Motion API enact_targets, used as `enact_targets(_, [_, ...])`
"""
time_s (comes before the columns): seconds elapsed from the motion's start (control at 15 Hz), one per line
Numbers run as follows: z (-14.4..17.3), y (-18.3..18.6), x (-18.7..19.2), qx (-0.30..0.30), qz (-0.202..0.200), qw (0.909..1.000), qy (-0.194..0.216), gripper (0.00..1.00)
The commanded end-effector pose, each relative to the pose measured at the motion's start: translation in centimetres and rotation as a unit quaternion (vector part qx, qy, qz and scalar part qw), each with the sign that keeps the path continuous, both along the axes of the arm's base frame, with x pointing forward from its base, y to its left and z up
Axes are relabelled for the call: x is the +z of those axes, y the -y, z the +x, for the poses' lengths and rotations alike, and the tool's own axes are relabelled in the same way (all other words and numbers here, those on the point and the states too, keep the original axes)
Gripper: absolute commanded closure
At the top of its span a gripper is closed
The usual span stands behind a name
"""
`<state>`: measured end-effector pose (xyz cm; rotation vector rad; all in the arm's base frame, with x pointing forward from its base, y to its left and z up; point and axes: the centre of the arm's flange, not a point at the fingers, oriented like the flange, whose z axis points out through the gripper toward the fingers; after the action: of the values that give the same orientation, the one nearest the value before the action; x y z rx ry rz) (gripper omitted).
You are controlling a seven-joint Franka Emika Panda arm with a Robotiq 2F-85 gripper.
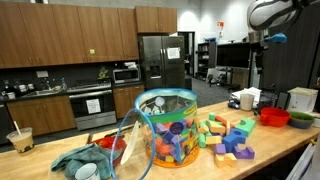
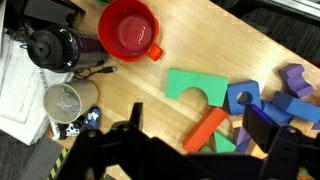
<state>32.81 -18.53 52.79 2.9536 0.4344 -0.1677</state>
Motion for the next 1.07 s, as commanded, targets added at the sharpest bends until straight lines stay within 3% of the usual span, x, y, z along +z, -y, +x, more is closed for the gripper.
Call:
enact_targets(0.0, [0.0, 0.0, 0.0, 0.0, 0.0, 1.0, 0.0, 0.0])
enact_targets(0.2, [-0.8, -0.2, -1.1, -0.002, -0.007, 1.0, -0.005, 0.0])
enact_targets(0.73, [-2.3, -2.5, -4.5, 0.014, 0.032, 0.999, -0.029, 0.0])
enact_targets(1.0, [-1.4, -3.2, -5.0, 0.029, 0.037, 0.9989, -0.007, 0.0])
